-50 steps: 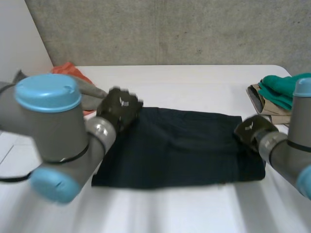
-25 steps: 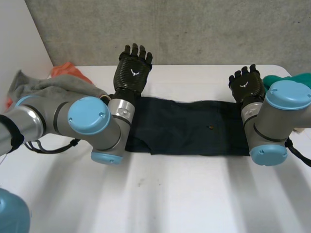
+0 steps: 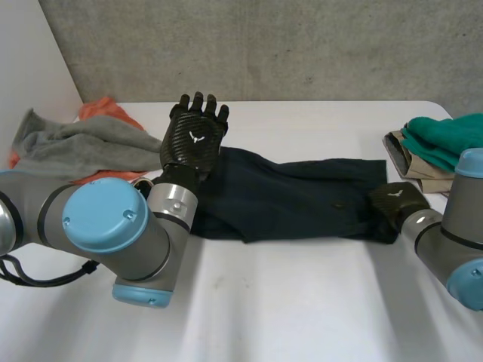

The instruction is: Fold the laundry.

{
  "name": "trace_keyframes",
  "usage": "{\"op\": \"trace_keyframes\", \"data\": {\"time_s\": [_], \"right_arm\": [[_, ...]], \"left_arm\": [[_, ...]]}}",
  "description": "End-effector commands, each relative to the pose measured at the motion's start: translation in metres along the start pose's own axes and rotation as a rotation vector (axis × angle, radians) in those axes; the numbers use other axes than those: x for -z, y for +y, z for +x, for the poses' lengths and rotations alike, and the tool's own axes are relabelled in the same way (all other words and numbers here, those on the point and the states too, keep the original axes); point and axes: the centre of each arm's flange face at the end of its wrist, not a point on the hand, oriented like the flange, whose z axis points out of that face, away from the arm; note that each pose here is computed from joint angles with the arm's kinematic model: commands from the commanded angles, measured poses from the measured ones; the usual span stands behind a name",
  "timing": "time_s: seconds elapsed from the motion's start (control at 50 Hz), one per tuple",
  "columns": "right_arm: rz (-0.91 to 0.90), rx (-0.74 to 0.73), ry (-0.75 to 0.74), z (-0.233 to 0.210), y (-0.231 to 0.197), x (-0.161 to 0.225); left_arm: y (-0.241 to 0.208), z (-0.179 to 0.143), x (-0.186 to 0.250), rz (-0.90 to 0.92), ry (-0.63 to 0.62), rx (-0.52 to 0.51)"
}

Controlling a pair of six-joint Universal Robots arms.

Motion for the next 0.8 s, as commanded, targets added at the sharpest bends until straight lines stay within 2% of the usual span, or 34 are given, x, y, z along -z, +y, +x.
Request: {"op": "trace_keyframes", "data": {"time_s": [0.02,0.06,0.14,0.2,0.22,0.26,0.28,0.36,0.42,0.48,0.56,0.64,0.66,0.72,0.74,0.8], "right_arm": [[-0.040,0.341,0.248,0.035,-0.005,0.013],[-0.006,0.471,0.298,0.041,-0.012,0.018],[0.122,0.627,0.368,0.037,-0.030,0.014],[0.280,0.687,0.338,0.007,-0.052,0.018],[0.401,0.716,0.271,-0.021,-0.064,0.024],[0.524,0.749,0.165,-0.051,-0.071,0.032],[0.619,0.779,0.038,-0.080,-0.067,0.038],[0.752,0.827,-0.290,-0.145,-0.037,0.052],[0.790,0.833,-0.391,-0.160,-0.027,0.061],[0.782,0.814,-0.395,-0.159,-0.026,0.061],[0.751,0.699,-0.375,-0.148,-0.036,0.061],[0.715,0.366,-0.286,-0.098,-0.072,0.064],[0.695,0.190,-0.278,-0.081,-0.081,0.066],[0.646,-0.059,-0.309,-0.063,-0.088,0.068],[0.597,-0.198,-0.337,-0.053,-0.088,0.068],[0.540,-0.317,-0.324,-0.031,-0.091,0.067]], "left_arm": [[-0.015,-0.010,0.007,0.020,-0.010,0.005],[-0.022,-0.016,0.009,0.032,-0.018,0.009],[-0.031,-0.022,0.013,0.048,-0.029,0.017],[-0.033,-0.024,0.016,0.051,-0.030,0.033],[-0.033,-0.024,0.016,0.050,-0.029,0.039],[-0.033,-0.024,0.018,0.047,-0.027,0.053],[-0.033,-0.024,0.018,0.042,-0.024,0.058],[-0.030,-0.023,0.020,0.028,-0.014,0.073],[-0.029,-0.022,0.022,0.014,-0.005,0.092],[-0.030,-0.022,0.021,0.011,-0.003,0.123],[-0.032,-0.024,0.018,0.014,-0.008,0.160],[-0.040,-0.028,0.012,0.040,-0.019,0.177],[-0.041,-0.028,0.011,0.044,-0.020,0.178],[-0.046,-0.027,0.007,0.055,-0.015,0.192],[-0.049,-0.027,0.006,0.060,-0.014,0.203],[-0.057,-0.018,0.005,0.063,0.024,0.276]]}}
